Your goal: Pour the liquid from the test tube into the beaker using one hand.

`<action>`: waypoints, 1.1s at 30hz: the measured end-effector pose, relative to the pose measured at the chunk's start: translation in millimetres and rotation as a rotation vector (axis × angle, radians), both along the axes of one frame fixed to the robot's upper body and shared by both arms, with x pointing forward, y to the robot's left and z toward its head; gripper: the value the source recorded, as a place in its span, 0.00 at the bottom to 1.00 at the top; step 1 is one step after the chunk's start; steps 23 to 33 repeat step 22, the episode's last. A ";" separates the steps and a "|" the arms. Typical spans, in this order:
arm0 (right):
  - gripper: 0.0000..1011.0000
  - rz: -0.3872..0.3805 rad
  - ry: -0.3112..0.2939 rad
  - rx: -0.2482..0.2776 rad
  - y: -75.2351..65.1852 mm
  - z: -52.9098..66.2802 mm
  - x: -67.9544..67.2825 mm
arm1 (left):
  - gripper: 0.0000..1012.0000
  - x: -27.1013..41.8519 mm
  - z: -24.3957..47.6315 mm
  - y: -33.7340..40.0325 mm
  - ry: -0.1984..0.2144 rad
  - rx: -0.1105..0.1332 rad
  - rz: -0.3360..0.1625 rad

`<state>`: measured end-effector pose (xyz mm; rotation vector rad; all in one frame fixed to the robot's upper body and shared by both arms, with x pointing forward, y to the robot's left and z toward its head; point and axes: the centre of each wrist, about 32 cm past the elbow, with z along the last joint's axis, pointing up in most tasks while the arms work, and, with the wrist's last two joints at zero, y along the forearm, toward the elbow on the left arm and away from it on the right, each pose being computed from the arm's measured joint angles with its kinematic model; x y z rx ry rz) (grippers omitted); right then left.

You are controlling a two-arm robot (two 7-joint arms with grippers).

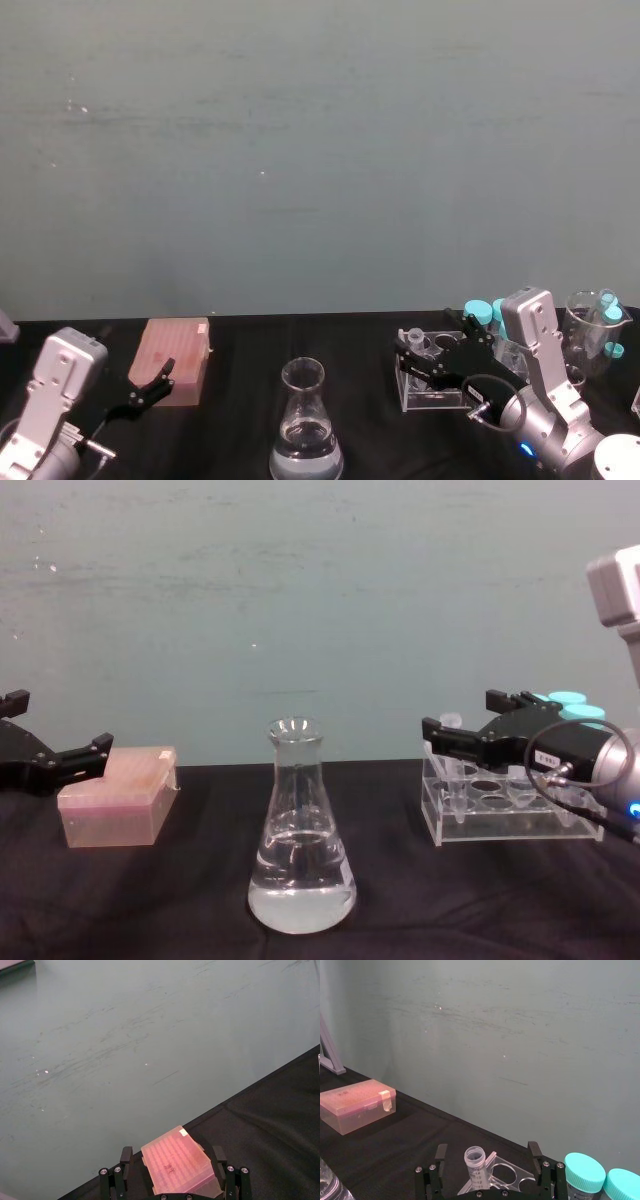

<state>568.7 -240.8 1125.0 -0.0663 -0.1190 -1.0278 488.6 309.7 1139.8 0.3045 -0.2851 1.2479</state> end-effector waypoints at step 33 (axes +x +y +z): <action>0.99 0.000 0.000 0.000 0.0 -0.1 0.0 | 0.99 0.0 0.0 0.0 0.000 0.000 0.000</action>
